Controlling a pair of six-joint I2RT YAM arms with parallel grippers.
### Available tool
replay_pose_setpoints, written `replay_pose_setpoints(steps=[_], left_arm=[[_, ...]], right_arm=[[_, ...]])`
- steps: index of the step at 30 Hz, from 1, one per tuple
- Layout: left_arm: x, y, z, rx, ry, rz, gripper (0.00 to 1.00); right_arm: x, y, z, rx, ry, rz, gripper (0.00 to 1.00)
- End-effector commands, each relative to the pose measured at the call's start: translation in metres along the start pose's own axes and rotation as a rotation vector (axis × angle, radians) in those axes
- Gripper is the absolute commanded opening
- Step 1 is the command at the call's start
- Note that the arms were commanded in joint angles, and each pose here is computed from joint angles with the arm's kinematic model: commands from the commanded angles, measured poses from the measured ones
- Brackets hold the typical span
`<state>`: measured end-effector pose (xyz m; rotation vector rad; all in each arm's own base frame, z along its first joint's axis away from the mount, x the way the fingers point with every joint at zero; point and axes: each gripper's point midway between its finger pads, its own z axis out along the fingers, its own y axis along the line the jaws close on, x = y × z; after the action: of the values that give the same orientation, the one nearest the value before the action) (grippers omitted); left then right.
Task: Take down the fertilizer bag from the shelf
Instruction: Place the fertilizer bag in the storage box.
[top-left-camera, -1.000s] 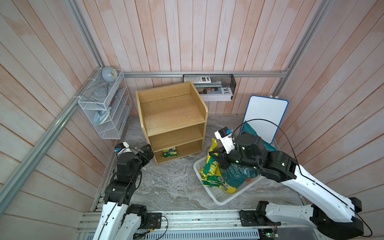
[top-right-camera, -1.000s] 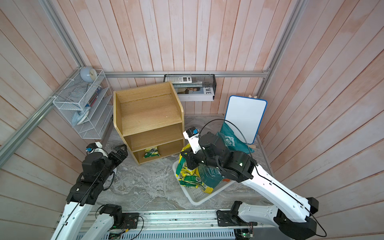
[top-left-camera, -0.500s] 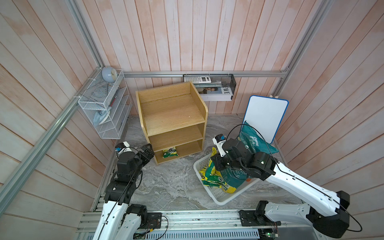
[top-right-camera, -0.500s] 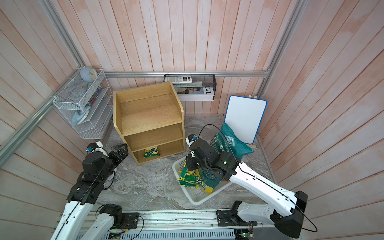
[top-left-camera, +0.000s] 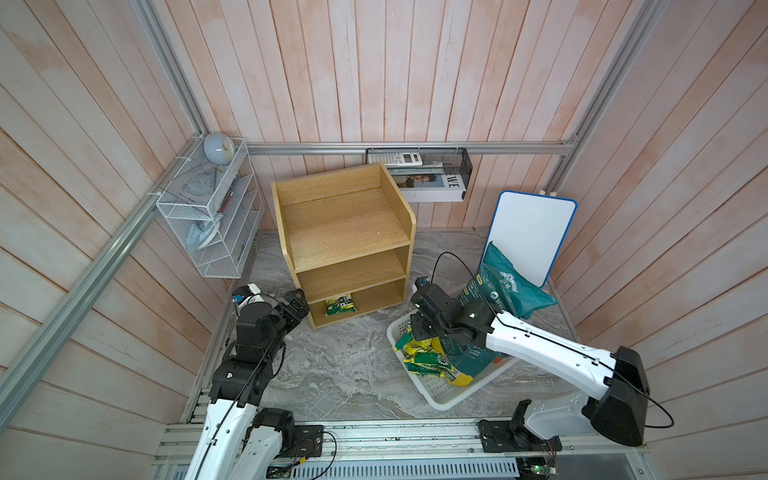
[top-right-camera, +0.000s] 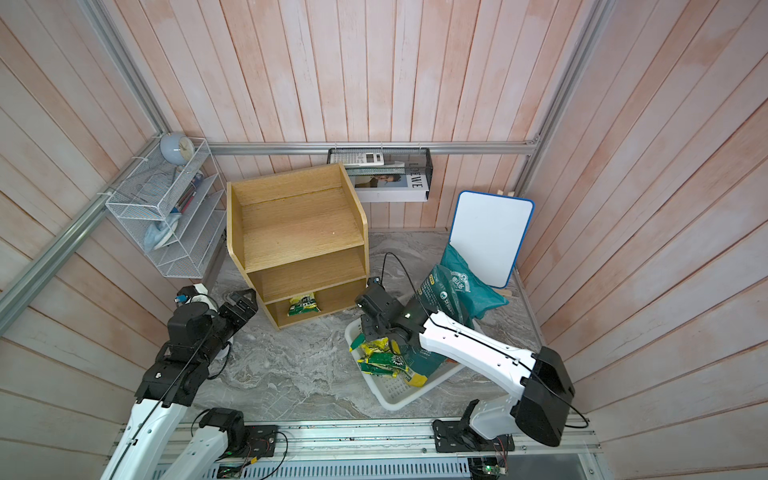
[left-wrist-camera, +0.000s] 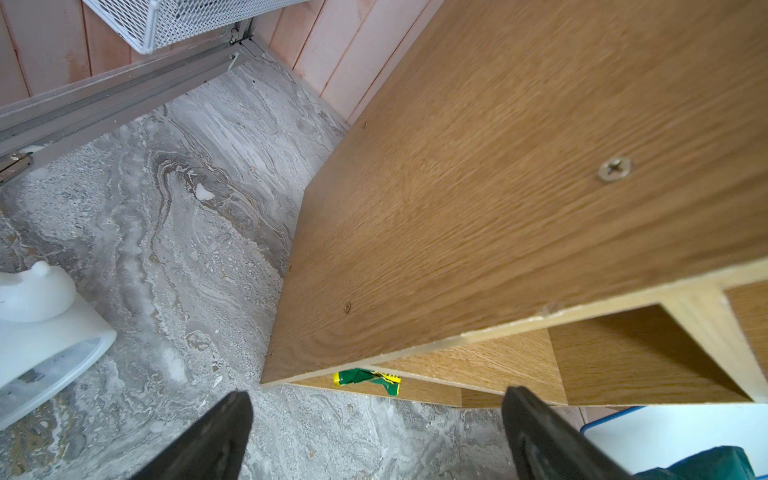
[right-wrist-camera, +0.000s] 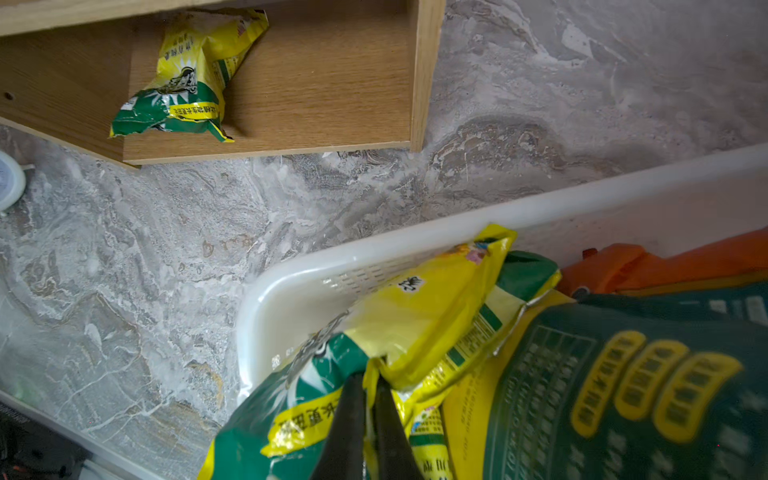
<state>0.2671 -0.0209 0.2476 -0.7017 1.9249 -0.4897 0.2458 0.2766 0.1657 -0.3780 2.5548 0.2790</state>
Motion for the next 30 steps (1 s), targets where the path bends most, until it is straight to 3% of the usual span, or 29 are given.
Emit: replay_pose_setpoints(steps=[1, 6, 8, 11, 18, 25, 30], left_arm=[[-0.009, -0.008, -0.006, 0.021, -0.022, 0.014, 1.00], [-0.010, -0.004, -0.012, 0.003, -0.030, 0.031, 1.00], [-0.011, -0.002, -0.015, -0.003, -0.038, 0.039, 1.00], [-0.012, 0.000, -0.016, -0.011, -0.044, 0.045, 1.00], [-0.014, -0.006, -0.011, 0.004, -0.040, 0.035, 1.00], [-0.015, -0.004, -0.015, -0.006, -0.047, 0.051, 1.00], [-0.013, 0.001, -0.020, -0.019, -0.051, 0.061, 1.00]], right_arm=[[0.040, -0.040, 0.034, 0.236, 0.232, -0.124, 0.00], [0.079, -0.058, 0.064, 0.409, 0.547, -0.308, 0.00], [0.093, -0.066, 0.069, 0.438, 0.591, -0.337, 0.00], [0.102, -0.074, 0.064, 0.443, 0.577, -0.313, 0.00], [0.082, -0.087, 0.031, 0.476, 0.436, -0.255, 0.00], [0.071, -0.081, 0.027, 0.498, 0.378, -0.311, 0.00], [0.014, -0.022, -0.006, 0.362, 0.127, -0.423, 0.42]])
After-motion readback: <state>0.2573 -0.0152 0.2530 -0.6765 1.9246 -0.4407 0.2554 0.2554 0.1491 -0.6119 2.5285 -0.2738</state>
